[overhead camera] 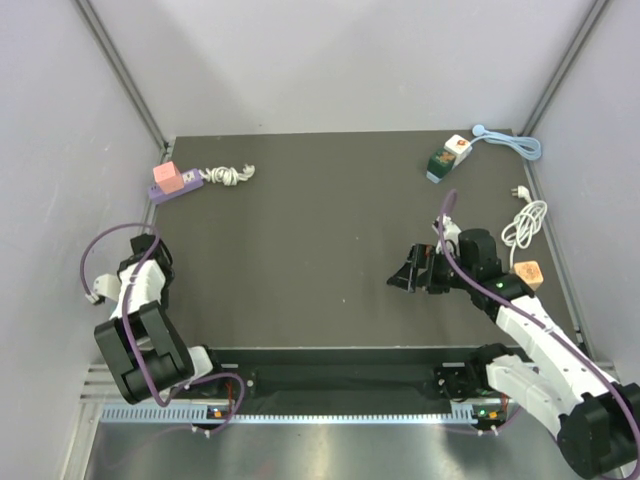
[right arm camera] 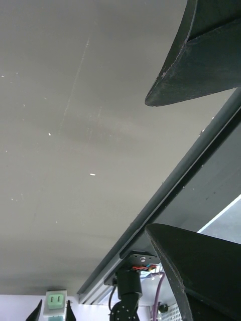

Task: Pull the plug off the socket

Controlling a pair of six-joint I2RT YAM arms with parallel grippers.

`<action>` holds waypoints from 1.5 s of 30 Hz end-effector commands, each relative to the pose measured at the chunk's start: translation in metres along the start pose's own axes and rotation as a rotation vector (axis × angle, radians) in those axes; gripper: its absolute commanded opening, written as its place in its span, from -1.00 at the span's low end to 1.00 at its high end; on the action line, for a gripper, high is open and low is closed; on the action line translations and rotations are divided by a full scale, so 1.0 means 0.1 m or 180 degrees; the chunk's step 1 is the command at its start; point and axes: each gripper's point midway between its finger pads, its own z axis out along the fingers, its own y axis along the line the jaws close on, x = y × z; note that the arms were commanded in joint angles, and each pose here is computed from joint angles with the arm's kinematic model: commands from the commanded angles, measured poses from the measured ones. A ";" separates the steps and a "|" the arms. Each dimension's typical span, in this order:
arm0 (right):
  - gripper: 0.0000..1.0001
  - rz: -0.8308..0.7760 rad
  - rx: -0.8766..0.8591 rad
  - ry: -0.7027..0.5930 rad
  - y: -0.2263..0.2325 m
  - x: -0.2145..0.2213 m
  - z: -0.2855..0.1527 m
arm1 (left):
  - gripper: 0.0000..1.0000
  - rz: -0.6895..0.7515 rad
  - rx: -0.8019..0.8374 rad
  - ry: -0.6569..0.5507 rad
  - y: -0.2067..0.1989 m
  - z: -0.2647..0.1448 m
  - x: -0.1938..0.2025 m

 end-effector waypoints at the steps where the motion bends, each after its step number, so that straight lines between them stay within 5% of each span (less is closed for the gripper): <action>1: 0.99 -0.0098 -0.0082 -0.0120 0.08 -0.09 -0.06 | 0.52 -0.0117 -0.0030 -0.0082 -0.02 0.08 -0.05; 13: 0.99 -0.0099 -0.0095 -0.0156 0.10 -0.07 -0.11 | -0.15 -0.0094 -0.0123 -0.0076 0.03 0.13 -0.05; 19: 0.99 -0.0063 -0.0081 -0.0149 0.08 -0.05 -0.11 | -0.64 0.0138 0.0091 0.0093 -0.07 0.04 0.02; 21: 0.99 -0.0070 -0.0092 -0.0151 0.09 -0.05 -0.10 | -0.98 0.0208 0.0214 0.0176 -0.11 -0.03 0.10; 28: 0.99 -0.0005 -0.0100 -0.0142 0.05 -0.04 -0.03 | -1.00 0.0666 0.0829 0.0120 -0.31 -0.56 0.45; 37: 1.00 0.0153 -0.0157 0.0176 -0.07 0.19 0.19 | -1.00 0.1727 0.1706 0.0321 -0.21 -1.34 1.61; 45: 1.00 0.0106 -0.0201 0.0212 -0.03 0.23 0.32 | -1.00 0.2494 0.2210 -0.0197 0.03 -1.93 2.32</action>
